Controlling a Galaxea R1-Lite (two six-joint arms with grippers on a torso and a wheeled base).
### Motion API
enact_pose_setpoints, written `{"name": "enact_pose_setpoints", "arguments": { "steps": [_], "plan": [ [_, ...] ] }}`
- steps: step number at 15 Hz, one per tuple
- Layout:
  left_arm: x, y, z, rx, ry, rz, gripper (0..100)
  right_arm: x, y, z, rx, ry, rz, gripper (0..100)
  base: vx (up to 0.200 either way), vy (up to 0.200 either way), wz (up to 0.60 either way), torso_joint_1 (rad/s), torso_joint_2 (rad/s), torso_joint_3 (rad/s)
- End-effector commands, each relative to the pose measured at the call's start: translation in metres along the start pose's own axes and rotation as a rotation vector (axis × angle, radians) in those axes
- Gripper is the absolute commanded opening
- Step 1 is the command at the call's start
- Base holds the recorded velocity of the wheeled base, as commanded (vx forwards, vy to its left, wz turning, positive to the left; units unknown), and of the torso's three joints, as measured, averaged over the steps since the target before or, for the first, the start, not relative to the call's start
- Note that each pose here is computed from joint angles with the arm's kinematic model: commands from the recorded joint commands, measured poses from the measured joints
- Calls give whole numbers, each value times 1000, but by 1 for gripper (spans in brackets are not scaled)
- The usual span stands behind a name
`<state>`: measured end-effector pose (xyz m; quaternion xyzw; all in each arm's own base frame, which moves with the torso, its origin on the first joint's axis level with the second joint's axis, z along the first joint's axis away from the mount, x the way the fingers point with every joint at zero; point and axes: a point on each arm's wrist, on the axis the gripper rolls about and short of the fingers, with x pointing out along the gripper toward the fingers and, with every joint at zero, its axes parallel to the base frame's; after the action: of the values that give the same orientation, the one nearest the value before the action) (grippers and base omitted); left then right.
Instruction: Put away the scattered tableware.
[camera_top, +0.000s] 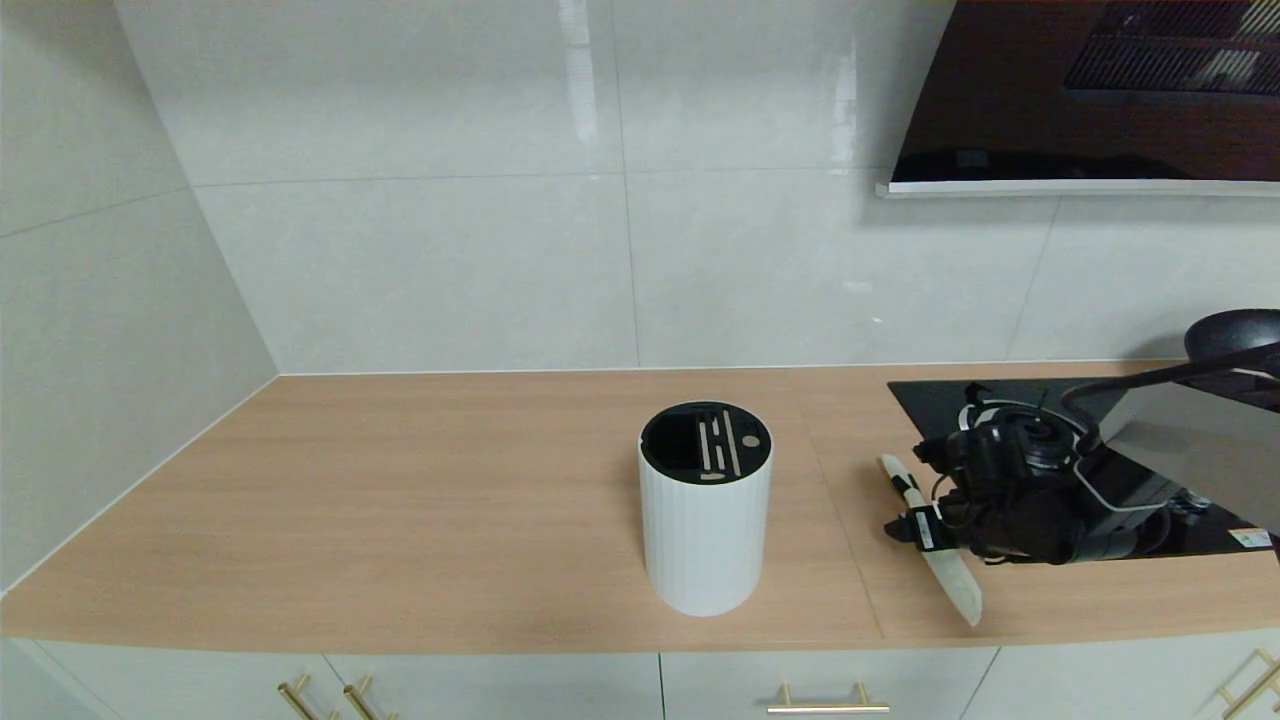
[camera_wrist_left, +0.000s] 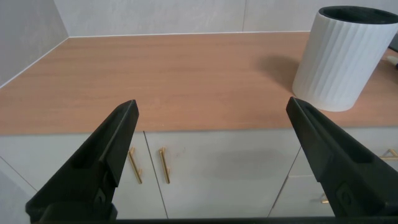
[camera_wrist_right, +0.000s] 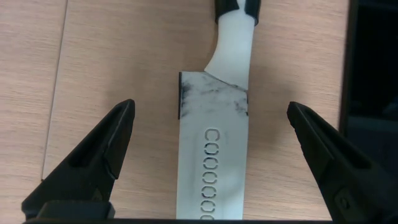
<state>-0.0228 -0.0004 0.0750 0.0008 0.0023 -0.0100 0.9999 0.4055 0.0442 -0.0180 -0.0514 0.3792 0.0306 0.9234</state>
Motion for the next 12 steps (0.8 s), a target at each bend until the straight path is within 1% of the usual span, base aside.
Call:
{"name": "enact_pose_setpoints", "arguments": {
  "steps": [1, 8, 9, 12],
  "plan": [
    [0, 0, 0, 0, 0, 0, 100, 0, 0, 0, 0, 0, 1, 100, 0, 0, 0, 0, 0, 0],
    [0, 0, 0, 0, 0, 0, 100, 3, 0, -3, -2, 9, 1, 100, 0, 0, 0, 0, 0, 0],
    [0, 0, 0, 0, 0, 0, 100, 3, 0, -3, -3, 11, 1, 0, 0, 0, 0, 0, 0, 0],
    [0, 0, 0, 0, 0, 0, 100, 3, 0, -5, -3, 17, 3, 0, 0, 0, 0, 0, 0, 0]
  ]
}}
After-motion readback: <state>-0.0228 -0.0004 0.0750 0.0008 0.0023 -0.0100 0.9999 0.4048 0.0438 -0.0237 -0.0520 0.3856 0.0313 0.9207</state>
